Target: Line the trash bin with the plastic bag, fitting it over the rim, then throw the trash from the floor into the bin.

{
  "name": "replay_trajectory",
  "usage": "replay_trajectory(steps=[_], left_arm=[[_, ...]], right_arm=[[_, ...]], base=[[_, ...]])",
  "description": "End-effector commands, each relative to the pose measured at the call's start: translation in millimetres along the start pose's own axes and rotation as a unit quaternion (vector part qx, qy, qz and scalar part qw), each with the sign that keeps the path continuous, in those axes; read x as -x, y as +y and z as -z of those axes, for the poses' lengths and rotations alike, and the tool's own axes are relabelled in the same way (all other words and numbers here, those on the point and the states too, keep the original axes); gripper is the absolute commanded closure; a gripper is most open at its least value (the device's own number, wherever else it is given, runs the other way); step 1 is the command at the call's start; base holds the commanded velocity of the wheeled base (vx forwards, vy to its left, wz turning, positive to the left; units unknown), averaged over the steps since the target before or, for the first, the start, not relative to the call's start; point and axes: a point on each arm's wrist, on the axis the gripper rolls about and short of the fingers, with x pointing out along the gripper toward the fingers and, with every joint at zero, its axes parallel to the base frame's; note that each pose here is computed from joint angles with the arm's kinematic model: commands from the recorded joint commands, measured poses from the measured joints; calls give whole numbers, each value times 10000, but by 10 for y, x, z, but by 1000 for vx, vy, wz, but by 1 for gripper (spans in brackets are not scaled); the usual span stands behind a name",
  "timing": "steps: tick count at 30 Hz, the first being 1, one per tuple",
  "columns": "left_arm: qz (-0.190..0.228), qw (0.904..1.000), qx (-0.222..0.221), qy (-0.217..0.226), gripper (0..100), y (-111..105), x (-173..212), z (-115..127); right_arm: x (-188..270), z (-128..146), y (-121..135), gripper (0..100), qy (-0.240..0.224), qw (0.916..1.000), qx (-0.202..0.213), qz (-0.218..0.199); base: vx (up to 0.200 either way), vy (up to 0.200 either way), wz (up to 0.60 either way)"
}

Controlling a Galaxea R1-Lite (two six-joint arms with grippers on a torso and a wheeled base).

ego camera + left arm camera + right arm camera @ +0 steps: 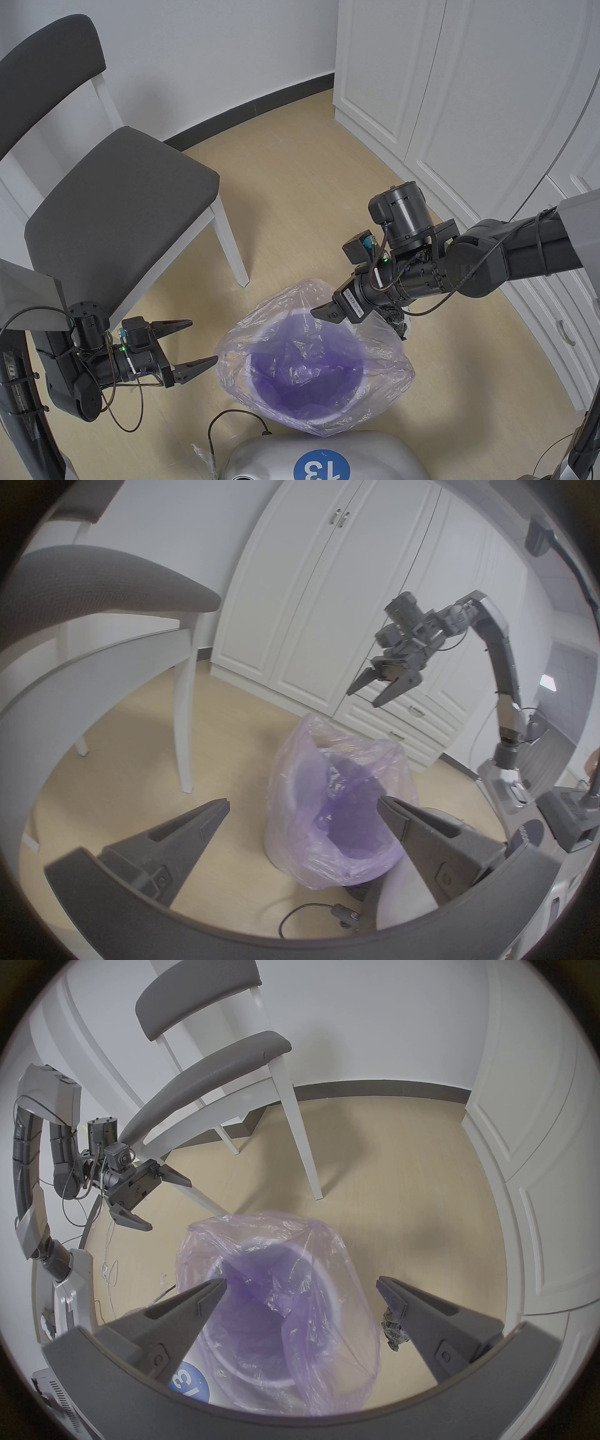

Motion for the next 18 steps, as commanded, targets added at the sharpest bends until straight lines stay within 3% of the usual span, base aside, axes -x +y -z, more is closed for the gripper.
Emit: replay_trajectory(steps=[1, 7, 11, 15, 18], left_arm=[[87, 9996, -254, -133, 0, 36, 143, -11], [255, 9983, -501, -154, 0, 14, 58, -13], [388, 9985, 127, -373, 0, -42, -120, -257], [-383, 9954, 500, -728, 0, -77, -418, -558], [-395, 9950, 313, -864, 0, -22, -573, -660]], right_arm=[[58, -5, 2, 0, -26, 10000, -6, 5], [68, 52, 13, 0, 65, 10000, -3, -5], [62, 77, -14, 0, 86, 9999, -44, 29], [33, 119, -49, 0, 154, 9998, -68, 145], [18, 123, -117, 0, 157, 9989, -92, 440]], base=[[-200, 0, 0], [0, 0, 0], [0, 0, 0], [0, 0, 0], [0, 0, 0]])
